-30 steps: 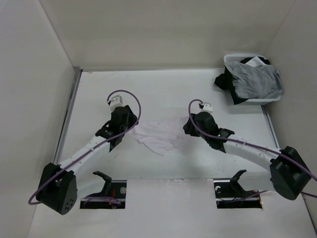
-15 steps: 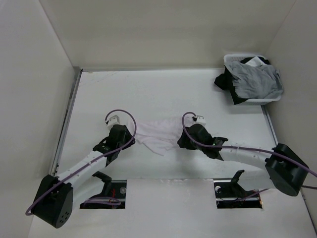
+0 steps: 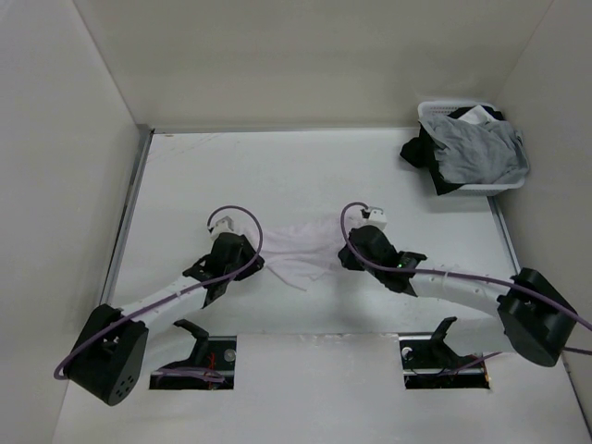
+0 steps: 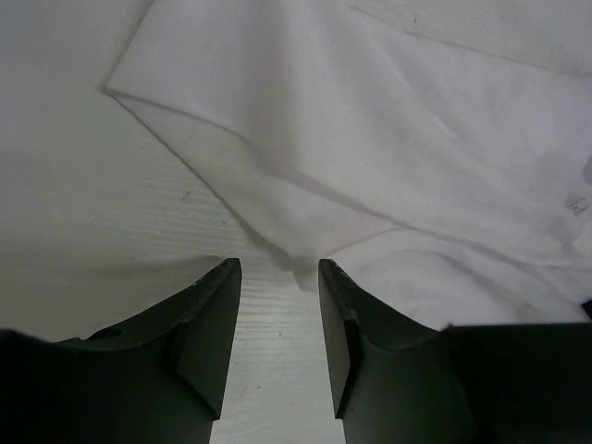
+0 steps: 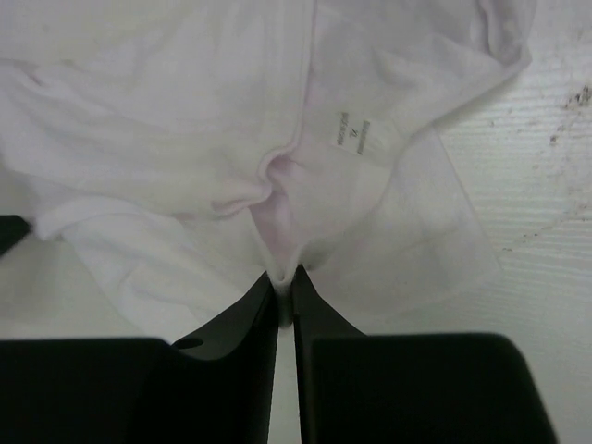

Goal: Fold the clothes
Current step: Flatten the tank top out

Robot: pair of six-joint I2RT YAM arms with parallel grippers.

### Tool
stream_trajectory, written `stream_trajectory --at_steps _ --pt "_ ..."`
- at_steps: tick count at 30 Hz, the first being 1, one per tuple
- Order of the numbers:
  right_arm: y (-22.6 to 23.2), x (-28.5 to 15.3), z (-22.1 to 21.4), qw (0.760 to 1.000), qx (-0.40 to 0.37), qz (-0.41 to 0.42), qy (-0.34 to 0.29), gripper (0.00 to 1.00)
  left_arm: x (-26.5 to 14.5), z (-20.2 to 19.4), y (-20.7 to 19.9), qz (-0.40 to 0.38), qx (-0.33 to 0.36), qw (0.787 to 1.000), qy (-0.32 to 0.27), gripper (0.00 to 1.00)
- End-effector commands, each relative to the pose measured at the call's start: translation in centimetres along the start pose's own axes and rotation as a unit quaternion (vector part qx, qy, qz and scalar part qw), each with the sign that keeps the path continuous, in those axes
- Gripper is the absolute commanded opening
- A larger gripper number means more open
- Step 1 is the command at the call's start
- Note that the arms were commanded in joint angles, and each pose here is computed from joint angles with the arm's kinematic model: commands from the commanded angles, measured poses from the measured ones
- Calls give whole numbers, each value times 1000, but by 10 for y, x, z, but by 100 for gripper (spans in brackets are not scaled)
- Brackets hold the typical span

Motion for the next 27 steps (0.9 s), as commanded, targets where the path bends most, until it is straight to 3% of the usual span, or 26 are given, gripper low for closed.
stream_trajectory --at_steps 1,6,16,27 --pt "32 -22 33 996 14 55 -63 14 5 -1 -12 -31 -15 999 -5 38" --pt "37 -35 40 995 13 72 -67 15 10 -8 -20 -38 -29 999 4 35" --pt "32 -35 36 996 11 72 -60 15 3 -9 -17 -35 -66 997 -33 22" --pt "34 -44 41 994 6 84 -63 16 -3 8 -20 -41 -48 995 -74 4"
Point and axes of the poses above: each gripper's point midway between its finger pads, its own x axis out along the fingers, its own y axis along the line the jaws close on, z = x × y, the point moved 8 cm from there along -x, back along the fingers, and after that the axes turned 10 degrees about x, right-handed, at the moved point
